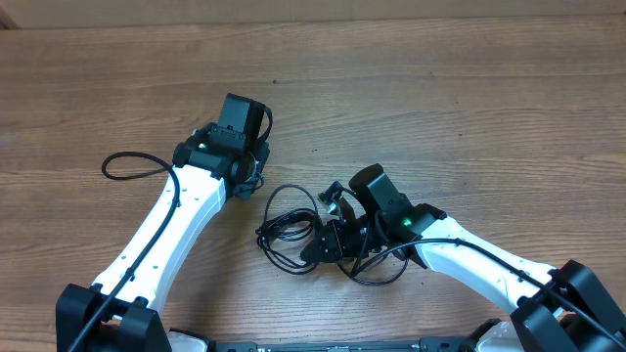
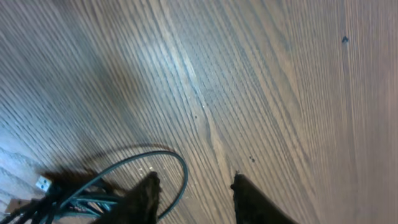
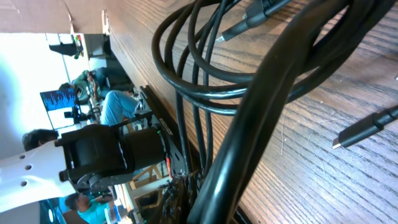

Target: Untangle cables

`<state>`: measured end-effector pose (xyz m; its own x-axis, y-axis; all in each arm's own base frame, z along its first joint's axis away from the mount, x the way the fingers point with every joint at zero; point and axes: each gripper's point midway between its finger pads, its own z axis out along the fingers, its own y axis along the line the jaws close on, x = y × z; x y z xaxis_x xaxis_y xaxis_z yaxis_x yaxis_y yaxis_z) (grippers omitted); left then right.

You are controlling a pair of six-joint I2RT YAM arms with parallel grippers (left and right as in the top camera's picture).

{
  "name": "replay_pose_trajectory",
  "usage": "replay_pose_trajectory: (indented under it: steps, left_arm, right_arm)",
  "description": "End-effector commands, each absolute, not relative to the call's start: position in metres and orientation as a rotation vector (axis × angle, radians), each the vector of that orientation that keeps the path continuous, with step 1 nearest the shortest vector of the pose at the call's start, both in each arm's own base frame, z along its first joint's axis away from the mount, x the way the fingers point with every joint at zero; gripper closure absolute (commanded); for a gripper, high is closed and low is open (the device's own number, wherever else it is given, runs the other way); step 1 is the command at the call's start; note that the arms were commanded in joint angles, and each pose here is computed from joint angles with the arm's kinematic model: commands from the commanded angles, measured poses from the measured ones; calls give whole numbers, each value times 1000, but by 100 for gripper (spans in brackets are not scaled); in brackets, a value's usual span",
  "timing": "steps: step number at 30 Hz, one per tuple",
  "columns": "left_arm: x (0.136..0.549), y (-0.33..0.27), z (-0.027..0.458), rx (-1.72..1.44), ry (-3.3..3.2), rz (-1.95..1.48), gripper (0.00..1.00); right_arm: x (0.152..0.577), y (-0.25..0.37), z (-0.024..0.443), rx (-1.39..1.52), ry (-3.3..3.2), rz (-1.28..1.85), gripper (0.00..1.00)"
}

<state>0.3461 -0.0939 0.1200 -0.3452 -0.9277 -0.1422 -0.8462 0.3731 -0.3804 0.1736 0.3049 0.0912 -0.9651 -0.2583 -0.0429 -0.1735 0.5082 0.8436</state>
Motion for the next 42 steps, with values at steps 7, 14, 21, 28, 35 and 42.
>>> replay_pose_trajectory:
  steps: [7,14,21,28,35,42]
  left_arm:
    - [338,-123,134,-381,2736,-331,7]
    - [319,-161,140,199,2762,-562,14]
    - [310,-160,136,243,2798,-558,20]
    - [289,-151,128,426,2856,-500,3]
    - [307,-111,121,522,2816,-110,0]
    - [298,-113,120,995,2707,-86,0]
  right_arm:
    - [186,302,85,422,-2749,-1437,96]
    - [186,300,81,455,-2772,-1413,96]
    - [193,296,75,433,-2838,-1363,96]
    - [195,294,73,423,-2859,-1341,96]
    - [196,293,71,418,-2871,-1330,96]
    - [196,292,71,415,-2870,-1322,96]
